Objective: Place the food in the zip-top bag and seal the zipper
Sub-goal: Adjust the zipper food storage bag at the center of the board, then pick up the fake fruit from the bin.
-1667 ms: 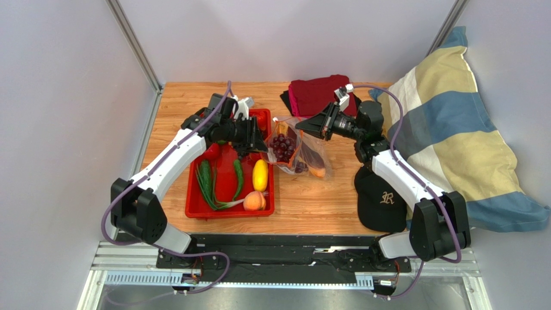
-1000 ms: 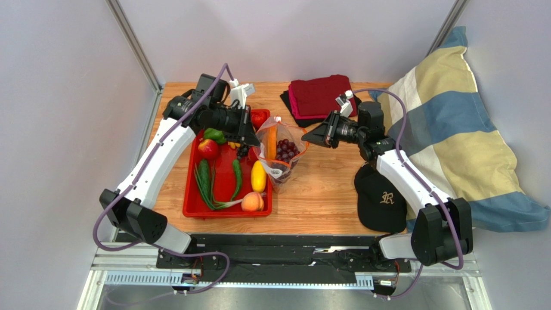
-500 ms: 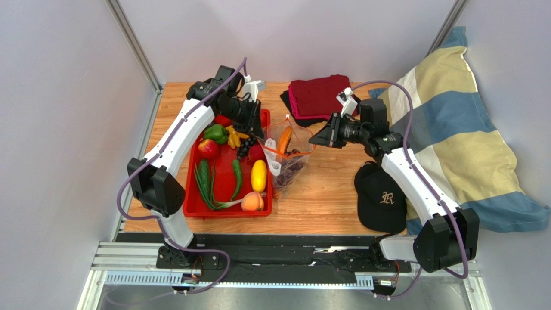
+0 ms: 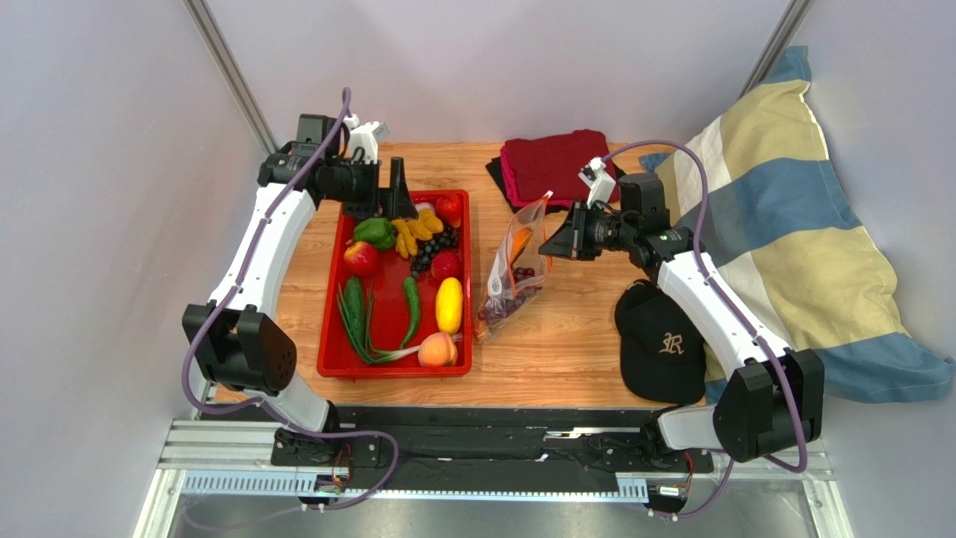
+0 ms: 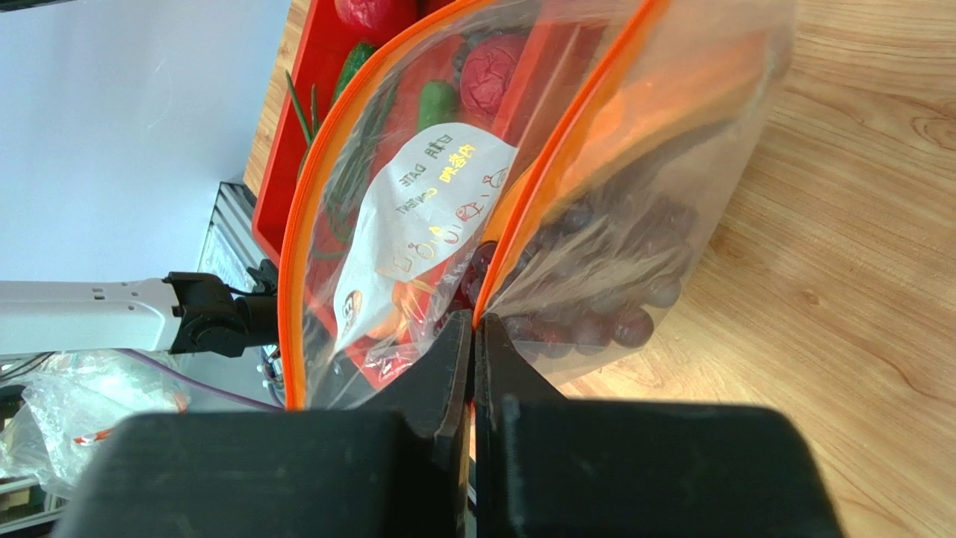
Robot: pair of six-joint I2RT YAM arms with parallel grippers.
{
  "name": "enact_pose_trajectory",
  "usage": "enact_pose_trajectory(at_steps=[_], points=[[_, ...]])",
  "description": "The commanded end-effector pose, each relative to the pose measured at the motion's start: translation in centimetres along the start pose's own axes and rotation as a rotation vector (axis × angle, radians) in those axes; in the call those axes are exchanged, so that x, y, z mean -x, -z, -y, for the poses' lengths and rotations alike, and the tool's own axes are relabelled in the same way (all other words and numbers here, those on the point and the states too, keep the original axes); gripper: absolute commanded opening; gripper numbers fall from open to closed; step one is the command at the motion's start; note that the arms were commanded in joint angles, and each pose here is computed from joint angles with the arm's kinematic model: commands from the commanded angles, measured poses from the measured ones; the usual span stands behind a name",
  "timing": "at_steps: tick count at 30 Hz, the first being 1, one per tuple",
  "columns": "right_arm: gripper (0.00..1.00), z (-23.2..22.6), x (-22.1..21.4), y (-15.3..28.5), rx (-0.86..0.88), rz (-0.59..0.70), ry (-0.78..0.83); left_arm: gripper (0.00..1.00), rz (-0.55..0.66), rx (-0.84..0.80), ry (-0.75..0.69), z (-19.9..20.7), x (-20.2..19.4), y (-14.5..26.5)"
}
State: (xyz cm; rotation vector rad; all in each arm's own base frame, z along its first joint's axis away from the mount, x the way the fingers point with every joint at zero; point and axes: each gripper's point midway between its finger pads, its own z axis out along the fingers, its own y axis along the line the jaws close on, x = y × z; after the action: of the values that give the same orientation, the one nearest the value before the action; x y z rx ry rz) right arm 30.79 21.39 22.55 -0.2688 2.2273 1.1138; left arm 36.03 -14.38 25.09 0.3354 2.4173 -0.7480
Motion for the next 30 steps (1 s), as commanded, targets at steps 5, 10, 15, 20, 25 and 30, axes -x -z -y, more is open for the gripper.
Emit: enact_pose_trajectory(at_steps=[5,10,15,20,25,30], points=[[0.00,-3.1,2.8,1.0,0.080,0.068,0.052,0.89,-0.079,0.252,-0.225,-6.9,-0.3,-1.9],[0.00,-3.2,2.4,1.3,0.087,0.061,0.060,0.94,-0.226,0.418,-0.362,-11.7,-2.4,-1.3],[0.00,-2.6,2.2,0.6,0.079,0.043,0.050,0.97,-0.368,0.471,-0.476,-15.0,-4.8,-2.2],[0.00,-3.6,3.0,0.9,0.109,0.050,0.059,0.99,-0.444,0.450,-0.535,-16.9,-6.1,-4.3],[0.00,-3.5,2.5,0.9,0.107,0.031,0.059,0.99,-0.503,0.406,-0.565,-18.0,-8.0,-6.3],[0.00,-3.7,3.0,1.0,0.114,0.040,0.063,0.94,-0.547,0.381,-0.571,-18.6,-10.0,-7.2]])
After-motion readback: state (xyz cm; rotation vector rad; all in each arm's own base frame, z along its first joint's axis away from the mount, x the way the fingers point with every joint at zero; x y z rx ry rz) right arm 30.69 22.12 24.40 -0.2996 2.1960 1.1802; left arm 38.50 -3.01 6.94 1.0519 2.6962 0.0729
